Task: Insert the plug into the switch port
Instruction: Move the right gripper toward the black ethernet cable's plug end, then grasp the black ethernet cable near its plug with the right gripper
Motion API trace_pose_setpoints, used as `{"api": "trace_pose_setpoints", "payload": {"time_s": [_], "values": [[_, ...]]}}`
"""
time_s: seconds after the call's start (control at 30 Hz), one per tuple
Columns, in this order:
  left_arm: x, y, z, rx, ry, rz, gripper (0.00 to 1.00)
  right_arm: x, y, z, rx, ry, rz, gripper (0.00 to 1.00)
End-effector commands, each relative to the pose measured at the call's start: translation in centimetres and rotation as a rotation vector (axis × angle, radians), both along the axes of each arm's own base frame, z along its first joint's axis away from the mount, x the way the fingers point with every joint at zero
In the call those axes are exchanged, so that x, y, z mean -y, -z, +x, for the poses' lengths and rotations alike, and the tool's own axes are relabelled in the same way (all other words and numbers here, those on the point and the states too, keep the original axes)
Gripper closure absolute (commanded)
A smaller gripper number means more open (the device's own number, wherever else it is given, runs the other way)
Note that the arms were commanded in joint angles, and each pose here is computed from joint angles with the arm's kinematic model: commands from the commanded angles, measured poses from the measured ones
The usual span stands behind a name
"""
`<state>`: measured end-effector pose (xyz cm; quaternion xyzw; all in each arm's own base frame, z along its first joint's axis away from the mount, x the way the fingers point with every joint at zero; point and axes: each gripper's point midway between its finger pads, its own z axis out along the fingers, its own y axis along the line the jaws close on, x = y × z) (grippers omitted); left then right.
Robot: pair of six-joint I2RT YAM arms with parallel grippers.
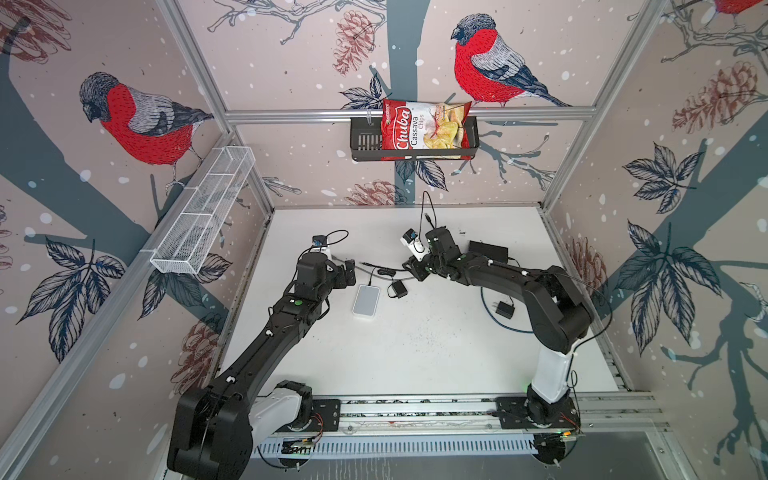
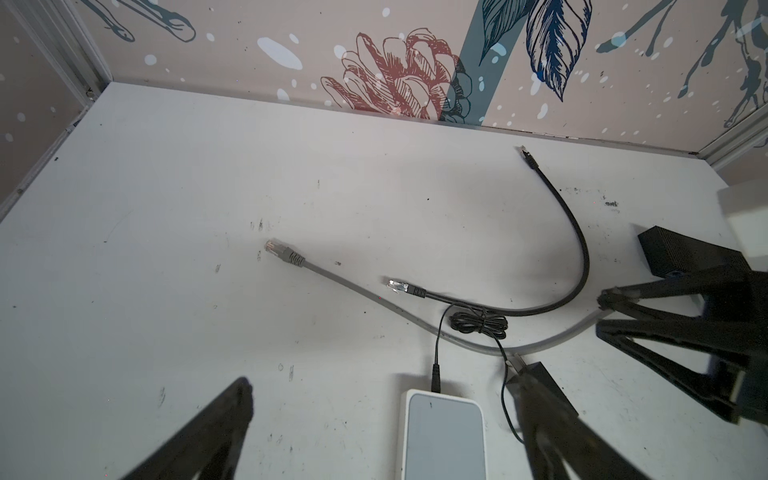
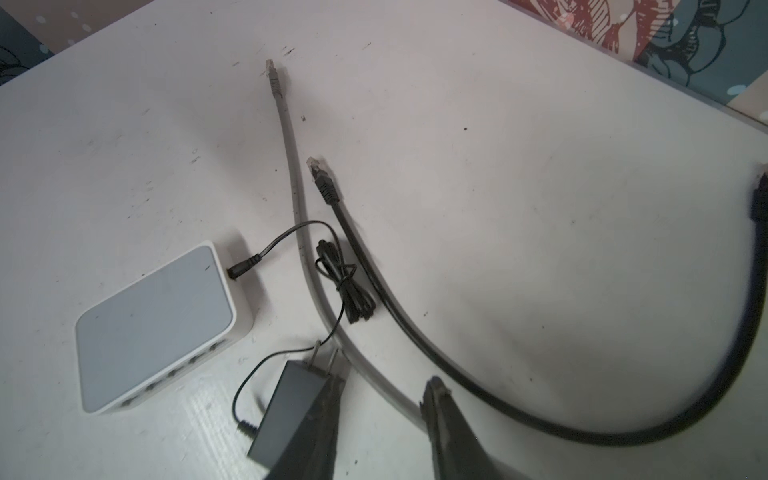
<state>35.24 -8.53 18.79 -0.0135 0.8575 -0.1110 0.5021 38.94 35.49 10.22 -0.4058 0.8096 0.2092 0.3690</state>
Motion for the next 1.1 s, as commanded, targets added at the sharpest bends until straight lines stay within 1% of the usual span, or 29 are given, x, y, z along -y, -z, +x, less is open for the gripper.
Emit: {"api": "trace_pose_setpoints", "payload": {"time_s": [0.0,0.13,0.27,0.47,0.73,0.87,1.07], "values": [[-0.1,-1.1,0.3,0.052,-0.016,-0.025,0.03,-0.1,0.8,1.6,0.03,-0.004,-0.031,0.64],[0.0,-1.4,0.2,0.06,-0.009,-0.031,0.03,-0.4,3.1,2.7,0.015,-0.019,-0.086,0.64],[0.1,-1.3,0.1,0.06,0.0,-0.035,0.03,-0.8,5.0,2.0,-0.003,-0.087,-0.116,0.64],[0.4,-1.0,0.2,0.048,0.011,-0.043,0.03,-0.7,6.8,1.8,-0.026,-0.133,-0.174,0.64],[0.8,-1.0,0.1,0.065,0.025,-0.072,0.03,-0.8,8.6,2.0,-0.055,-0.172,-0.241,0.67],[1.7,-1.3,-0.1,0.078,0.075,-0.096,0.03,-0.7,9.3,2.1,-0.063,-0.184,-0.258,0.72],[1.8,-1.1,0.1,0.063,0.072,-0.108,0.03,-1.0,9.7,1.6,-0.062,-0.235,-0.261,0.85]]}}
